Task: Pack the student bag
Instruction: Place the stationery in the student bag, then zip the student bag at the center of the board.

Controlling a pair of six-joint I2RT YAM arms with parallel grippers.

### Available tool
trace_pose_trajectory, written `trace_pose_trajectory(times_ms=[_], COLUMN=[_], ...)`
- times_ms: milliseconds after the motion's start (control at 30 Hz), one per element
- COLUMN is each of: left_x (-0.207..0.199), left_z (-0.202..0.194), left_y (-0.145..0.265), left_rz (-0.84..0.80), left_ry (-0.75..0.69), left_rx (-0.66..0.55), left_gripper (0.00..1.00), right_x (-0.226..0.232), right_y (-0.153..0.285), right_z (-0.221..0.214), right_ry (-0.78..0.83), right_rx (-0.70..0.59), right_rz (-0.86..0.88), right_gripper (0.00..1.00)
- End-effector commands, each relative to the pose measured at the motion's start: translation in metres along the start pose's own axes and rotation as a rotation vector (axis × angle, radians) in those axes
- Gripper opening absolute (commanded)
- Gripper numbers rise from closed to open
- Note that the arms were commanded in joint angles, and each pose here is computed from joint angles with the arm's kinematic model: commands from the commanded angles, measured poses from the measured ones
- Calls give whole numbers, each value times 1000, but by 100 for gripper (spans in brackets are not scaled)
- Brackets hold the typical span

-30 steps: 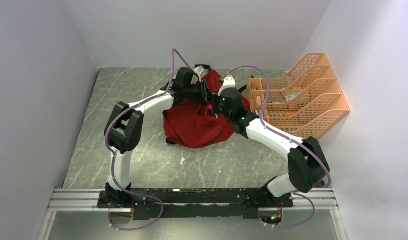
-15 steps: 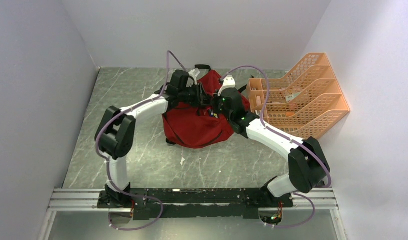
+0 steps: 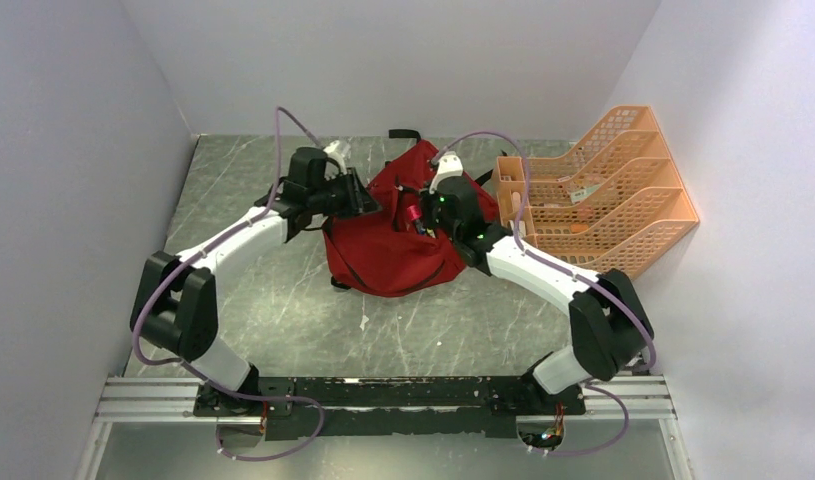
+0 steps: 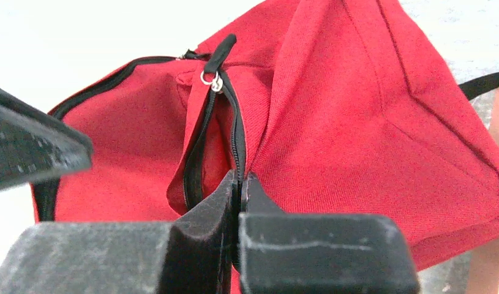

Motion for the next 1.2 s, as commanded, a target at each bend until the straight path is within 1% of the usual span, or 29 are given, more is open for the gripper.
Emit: trace_pose_trajectory(times_ms=[0,167,267,400,467,633,767,933,1033,1167], left_x=[41,49,50,51,52,53,50,46,45,47], left_z=[-6,-5,-4,-5,-5,-4,8,31,44,51], left_y=[14,19,19,20,19,14,7,-2,-11,-24], left_rz=[104,131,135,133,135,112,82,53,32,15], left_ry=[84,78,74,73,73,77,74,61,74,116], left_rx=[7,10,10,13,14,16,-4,-55,-71,-76], left_gripper=[30,32,33,33,33,33,34,34,34,33], right_x=[11,12,13,17,18,18,18,22,25,27], right_y=[-12,-25,-31,-35,-34,-27,-19,-8,-6,-14], right_z=[-2,-25,-33,-38,-37,-27,-17,8,18,24], right_ry=[63,136,145,154,156,160,154,131,133,137], right_rx=[18,75,97,120,121,98,64,-15,-52,-50], right_rz=[45,33,34,41,43,36,12,0,0,-31], right_gripper=[0,4,8,12,16,30,40,44,48,50])
Point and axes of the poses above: each gripper's point midway between its finger pads, its own y axis back along the fingers, its own x axis along the line the jaws close on, z = x × y, the point moved 9 cm from there along y, back along the fingers, and after that the axes turned 12 degrees about -y, right-handed, at the moved point
